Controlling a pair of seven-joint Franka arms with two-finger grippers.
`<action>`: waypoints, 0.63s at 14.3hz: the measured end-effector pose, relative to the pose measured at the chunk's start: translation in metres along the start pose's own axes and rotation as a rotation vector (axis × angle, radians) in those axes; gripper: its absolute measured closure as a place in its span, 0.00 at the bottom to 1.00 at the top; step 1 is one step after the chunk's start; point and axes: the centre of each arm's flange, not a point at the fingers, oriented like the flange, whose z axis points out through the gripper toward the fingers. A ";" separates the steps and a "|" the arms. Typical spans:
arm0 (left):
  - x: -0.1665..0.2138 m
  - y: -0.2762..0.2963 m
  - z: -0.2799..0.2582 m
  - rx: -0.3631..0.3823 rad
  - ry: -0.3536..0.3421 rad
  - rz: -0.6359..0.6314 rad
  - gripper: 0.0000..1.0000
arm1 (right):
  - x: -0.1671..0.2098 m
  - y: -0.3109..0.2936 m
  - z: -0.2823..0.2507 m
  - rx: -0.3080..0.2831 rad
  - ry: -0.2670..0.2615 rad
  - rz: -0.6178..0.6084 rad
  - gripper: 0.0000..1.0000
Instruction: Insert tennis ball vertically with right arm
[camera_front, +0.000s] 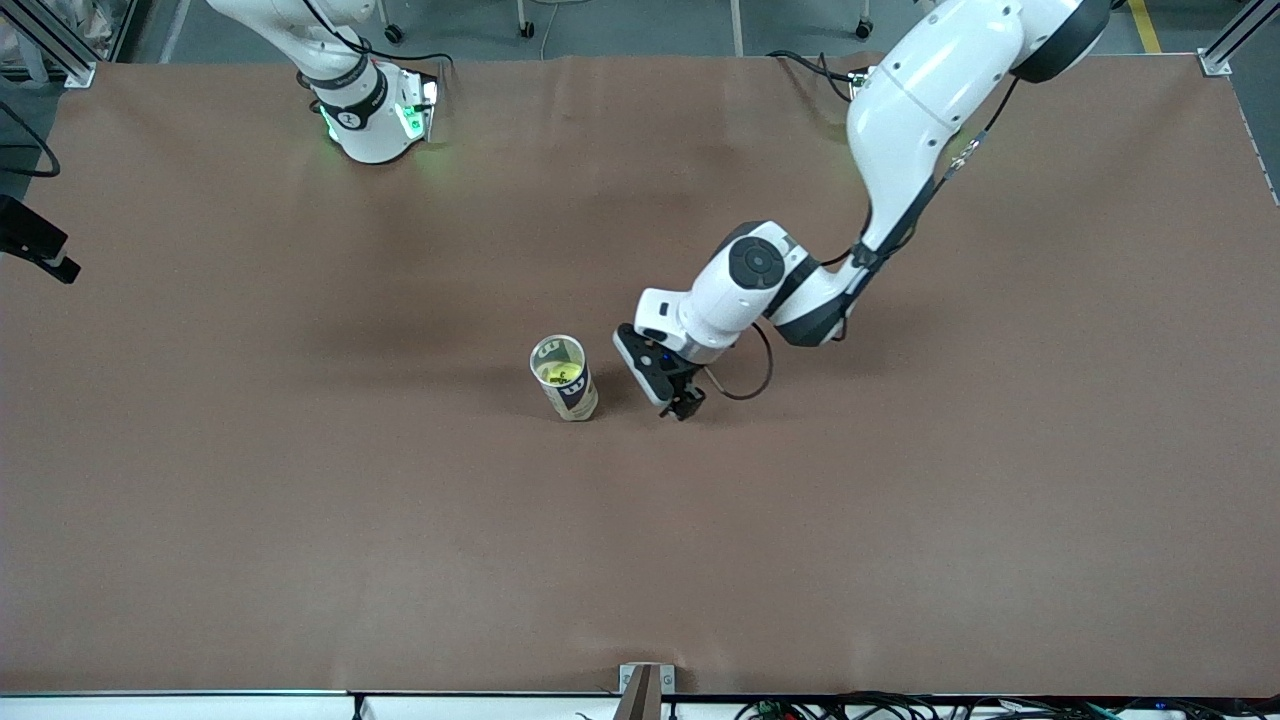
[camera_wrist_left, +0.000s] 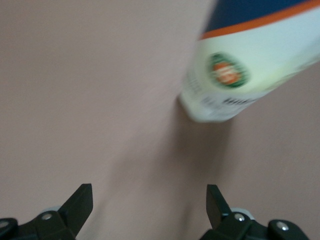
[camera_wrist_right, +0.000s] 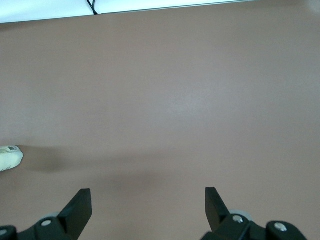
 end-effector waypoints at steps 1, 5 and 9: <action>0.003 -0.014 -0.017 0.007 -0.041 -0.013 0.00 | 0.000 -0.001 0.000 0.000 0.001 -0.002 0.00; 0.002 -0.072 -0.089 0.043 -0.150 -0.089 0.00 | 0.001 -0.003 0.000 0.000 0.005 -0.006 0.00; -0.017 -0.131 -0.154 0.109 -0.144 -0.247 0.00 | 0.002 -0.004 0.001 0.000 0.003 -0.007 0.00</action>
